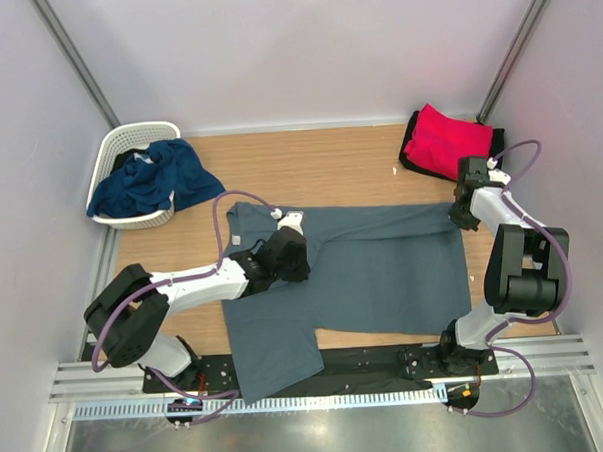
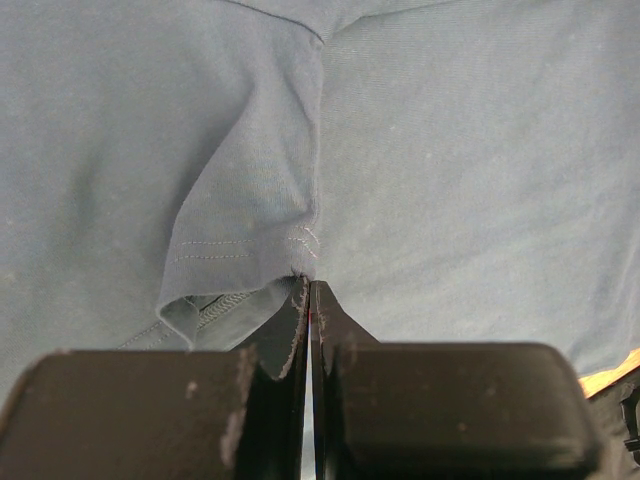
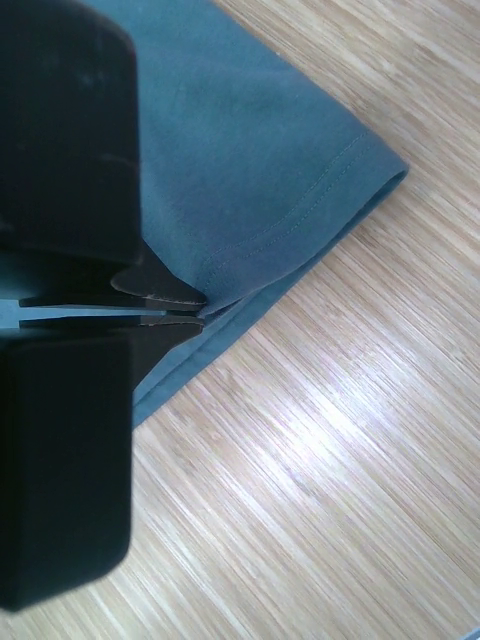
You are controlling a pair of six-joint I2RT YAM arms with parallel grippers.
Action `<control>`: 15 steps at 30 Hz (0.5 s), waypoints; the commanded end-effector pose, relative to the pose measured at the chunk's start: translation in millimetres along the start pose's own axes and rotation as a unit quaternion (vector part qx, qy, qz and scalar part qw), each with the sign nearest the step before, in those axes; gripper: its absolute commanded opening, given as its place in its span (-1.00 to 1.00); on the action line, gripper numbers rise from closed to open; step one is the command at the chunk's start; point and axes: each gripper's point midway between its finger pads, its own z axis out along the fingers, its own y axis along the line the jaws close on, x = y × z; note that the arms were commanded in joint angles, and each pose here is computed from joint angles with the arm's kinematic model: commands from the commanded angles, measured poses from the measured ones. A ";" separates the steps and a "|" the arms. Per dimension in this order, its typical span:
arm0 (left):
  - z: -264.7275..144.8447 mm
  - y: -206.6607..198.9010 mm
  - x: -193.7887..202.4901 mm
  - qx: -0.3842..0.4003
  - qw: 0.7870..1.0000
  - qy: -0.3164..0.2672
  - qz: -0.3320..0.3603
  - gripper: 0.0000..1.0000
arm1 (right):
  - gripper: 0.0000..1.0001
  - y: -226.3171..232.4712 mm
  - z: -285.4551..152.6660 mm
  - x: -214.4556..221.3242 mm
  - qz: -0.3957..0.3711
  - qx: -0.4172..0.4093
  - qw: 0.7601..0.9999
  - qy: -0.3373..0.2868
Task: Fold and stack the t-shirts
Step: Fold the tshirt
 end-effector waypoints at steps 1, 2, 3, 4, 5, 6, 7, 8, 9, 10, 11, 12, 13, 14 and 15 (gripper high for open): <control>-1.8 -15.5 -16.3 0.022 0.999 -0.024 0.004 -1.00 | -0.98 -5.1 -15.8 -28.3 0.006 0.009 0.999 -0.042; -2.0 -16.9 -16.5 0.025 0.999 -0.024 0.005 -1.00 | -0.98 -7.4 -14.7 -28.5 0.007 0.016 0.999 -0.043; -2.2 -16.9 -17.3 0.025 0.999 -0.024 0.006 -0.99 | -0.98 -7.5 -13.6 -28.1 0.005 0.018 0.999 -0.043; -2.2 -16.9 -17.3 0.025 0.999 -0.024 0.007 -0.99 | -0.98 -8.2 -9.8 -25.5 0.002 0.022 0.999 -0.037; -2.1 -16.7 -17.5 0.024 0.999 -0.024 0.007 -1.00 | -0.98 -8.1 -8.1 -24.7 0.001 0.025 0.999 -0.036; -2.4 -16.5 -17.3 0.024 0.999 -0.024 0.007 -0.99 | -0.98 -9.2 -6.8 -24.4 0.002 0.029 0.999 -0.036; -2.5 -16.9 -16.9 0.024 0.999 -0.024 0.008 -1.00 | -0.98 -9.5 -3.8 -22.7 0.001 0.033 0.999 -0.033; -2.9 -17.2 -18.1 0.025 0.999 -0.025 0.008 -1.00 | -0.97 -10.0 -2.0 -22.0 0.001 0.035 0.999 -0.031; -2.9 -17.6 -18.3 0.027 0.999 -0.025 0.009 -0.99 | -0.97 -10.9 -0.4 -21.8 0.002 0.040 0.999 -0.032; -3.1 -18.6 -18.9 0.029 0.999 -0.025 0.010 -1.00 | -0.98 -11.6 1.2 -20.9 0.001 0.043 0.999 -0.031; -3.8 -20.4 -18.4 0.033 0.999 -0.023 0.013 -1.00 | -0.97 -12.8 4.8 -17.8 -0.002 0.049 0.998 -0.027; -3.4 -21.3 -18.3 0.034 0.999 -0.022 0.016 -0.99 | -0.98 -13.9 6.6 -17.4 -0.002 0.052 0.998 -0.026; -3.9 -24.9 -20.0 0.039 0.999 -0.023 0.018 -0.99 | -0.98 -14.2 8.9 -13.8 -0.003 0.055 0.998 -0.022; -3.9 -27.1 -18.6 0.043 0.998 -0.022 0.027 -1.00 | -0.98 -15.2 12.6 -8.9 -0.006 0.058 0.998 -0.015; -4.4 -32.3 -18.4 0.052 0.998 -0.019 0.033 -1.00 | -0.98 -15.1 14.2 -8.2 -0.003 0.057 0.998 -0.015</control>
